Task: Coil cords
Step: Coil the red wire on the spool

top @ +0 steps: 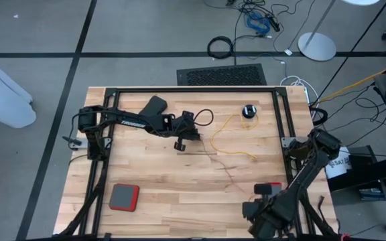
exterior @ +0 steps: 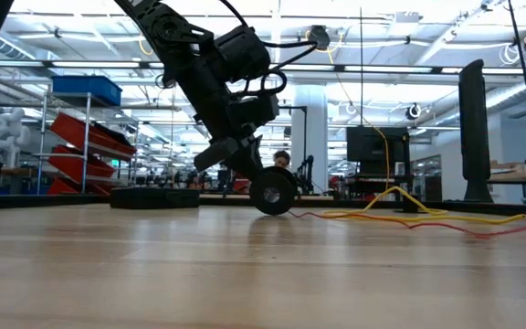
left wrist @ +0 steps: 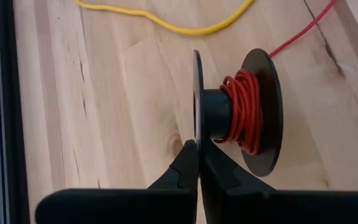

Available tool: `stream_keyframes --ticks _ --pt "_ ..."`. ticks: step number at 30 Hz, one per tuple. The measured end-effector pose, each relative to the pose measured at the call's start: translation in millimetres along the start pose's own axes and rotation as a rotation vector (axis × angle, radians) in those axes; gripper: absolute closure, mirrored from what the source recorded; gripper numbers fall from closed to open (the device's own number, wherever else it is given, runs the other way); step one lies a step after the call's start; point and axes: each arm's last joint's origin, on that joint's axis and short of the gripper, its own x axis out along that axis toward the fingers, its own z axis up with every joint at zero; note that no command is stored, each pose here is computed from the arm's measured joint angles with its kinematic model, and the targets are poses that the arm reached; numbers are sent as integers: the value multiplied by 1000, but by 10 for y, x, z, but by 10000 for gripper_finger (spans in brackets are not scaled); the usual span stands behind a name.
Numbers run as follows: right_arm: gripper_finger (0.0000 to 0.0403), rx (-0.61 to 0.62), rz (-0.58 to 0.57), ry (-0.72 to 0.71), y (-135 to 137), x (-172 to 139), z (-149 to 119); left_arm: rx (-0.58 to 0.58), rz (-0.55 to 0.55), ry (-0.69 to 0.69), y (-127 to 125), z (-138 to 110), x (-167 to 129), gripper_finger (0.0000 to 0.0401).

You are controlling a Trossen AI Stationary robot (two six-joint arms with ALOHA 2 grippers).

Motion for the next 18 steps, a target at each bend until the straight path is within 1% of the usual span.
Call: stream_keyframes --ticks 2,4,9,13,18 --pt "354 24 22 -29 9 -35 4 0 -2 -2 0 1 0 400" --pt "348 48 -3 -89 -10 -65 15 0 -4 -5 -2 3 0 400" --pt "338 71 -128 -309 -93 -116 116 -7 -6 -7 -3 5 -2 400" --pt "337 131 -251 -444 -242 -121 269 -8 -5 -10 -1 7 -2 400" --pt "337 176 -287 -463 -475 49 511 -19 13 -10 19 25 -30 400"
